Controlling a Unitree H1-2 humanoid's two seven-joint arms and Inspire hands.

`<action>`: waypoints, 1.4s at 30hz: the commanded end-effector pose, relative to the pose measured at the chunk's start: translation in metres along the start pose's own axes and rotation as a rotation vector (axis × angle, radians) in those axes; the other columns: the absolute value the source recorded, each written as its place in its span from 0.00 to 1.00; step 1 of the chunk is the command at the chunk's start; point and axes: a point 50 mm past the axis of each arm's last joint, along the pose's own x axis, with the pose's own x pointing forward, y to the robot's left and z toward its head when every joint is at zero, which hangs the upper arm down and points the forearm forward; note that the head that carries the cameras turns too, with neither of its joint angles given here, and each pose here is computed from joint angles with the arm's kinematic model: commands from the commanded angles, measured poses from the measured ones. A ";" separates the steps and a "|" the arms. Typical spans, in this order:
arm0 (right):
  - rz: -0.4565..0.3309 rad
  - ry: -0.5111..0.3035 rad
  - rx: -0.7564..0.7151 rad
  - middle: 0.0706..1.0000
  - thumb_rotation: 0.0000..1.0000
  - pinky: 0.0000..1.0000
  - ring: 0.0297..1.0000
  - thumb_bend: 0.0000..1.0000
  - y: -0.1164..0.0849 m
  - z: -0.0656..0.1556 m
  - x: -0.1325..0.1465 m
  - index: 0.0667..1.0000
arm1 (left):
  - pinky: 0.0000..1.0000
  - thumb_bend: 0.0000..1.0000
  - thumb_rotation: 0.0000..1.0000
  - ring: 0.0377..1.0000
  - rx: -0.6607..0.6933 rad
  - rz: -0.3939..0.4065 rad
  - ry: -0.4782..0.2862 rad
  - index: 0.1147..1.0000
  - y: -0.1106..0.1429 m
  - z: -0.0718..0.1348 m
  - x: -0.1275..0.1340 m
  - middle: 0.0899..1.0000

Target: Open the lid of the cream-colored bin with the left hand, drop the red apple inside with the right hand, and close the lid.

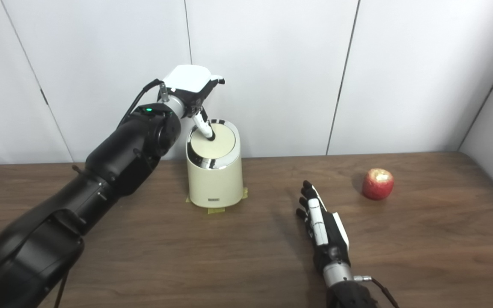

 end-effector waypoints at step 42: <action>-0.002 -0.075 0.007 0.96 0.98 0.86 0.95 0.54 0.001 0.024 0.004 0.94 | 1.00 1.00 0.12 0.97 0.069 -0.072 -0.060 0.91 -0.020 0.020 -0.005 0.92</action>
